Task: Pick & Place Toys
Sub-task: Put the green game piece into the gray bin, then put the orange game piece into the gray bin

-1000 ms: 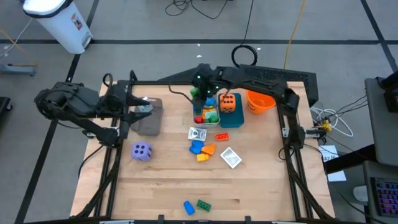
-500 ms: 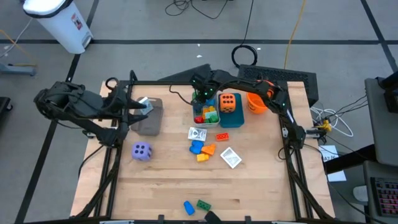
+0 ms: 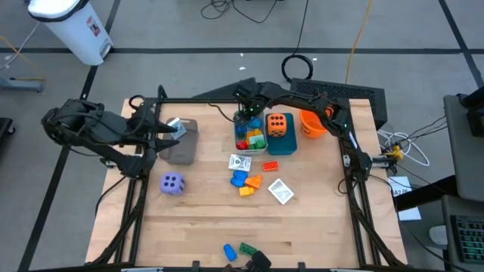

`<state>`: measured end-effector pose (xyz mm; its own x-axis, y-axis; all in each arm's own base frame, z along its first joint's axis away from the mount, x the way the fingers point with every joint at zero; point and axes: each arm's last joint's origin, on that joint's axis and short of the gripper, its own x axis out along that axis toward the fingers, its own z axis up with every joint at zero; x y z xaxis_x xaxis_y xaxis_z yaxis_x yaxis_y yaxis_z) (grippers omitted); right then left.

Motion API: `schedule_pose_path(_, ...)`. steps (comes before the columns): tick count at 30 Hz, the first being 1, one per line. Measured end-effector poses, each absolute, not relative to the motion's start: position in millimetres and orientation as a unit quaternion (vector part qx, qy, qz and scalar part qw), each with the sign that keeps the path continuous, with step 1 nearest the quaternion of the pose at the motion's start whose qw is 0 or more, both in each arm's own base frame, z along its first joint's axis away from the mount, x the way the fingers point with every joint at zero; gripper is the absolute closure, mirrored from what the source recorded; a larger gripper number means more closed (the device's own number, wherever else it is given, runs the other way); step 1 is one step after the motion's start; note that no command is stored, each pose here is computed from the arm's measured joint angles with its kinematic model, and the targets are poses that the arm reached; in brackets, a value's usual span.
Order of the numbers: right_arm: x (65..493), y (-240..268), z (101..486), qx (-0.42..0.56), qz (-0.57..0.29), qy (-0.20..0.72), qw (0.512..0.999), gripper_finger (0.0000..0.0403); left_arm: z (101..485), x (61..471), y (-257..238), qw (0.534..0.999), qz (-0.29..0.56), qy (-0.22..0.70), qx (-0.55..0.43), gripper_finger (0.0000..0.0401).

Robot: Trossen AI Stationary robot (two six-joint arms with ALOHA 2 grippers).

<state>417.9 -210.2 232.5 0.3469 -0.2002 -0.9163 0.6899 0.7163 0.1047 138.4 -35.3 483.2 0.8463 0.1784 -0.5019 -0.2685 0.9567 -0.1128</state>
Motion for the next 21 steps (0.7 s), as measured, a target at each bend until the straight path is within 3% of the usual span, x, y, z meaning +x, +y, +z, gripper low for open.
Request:
schedule_pose_path(8,415,-207,244,0.255,-0.273,0.486,0.79,0.016,481,137,-35,0.954,0.12,0.262,-0.086,0.0215)
schedule_pose_path(15,402,-197,305,0.243,-0.268,0.399,0.842,0.0166,475,132,-33,0.94,0.138,0.295,-0.101,0.0215)
schedule_pose_path(21,386,-165,368,0.261,-0.214,0.305,0.89,0.0167,472,129,-37,0.935,0.124,0.314,-0.107,0.0215)
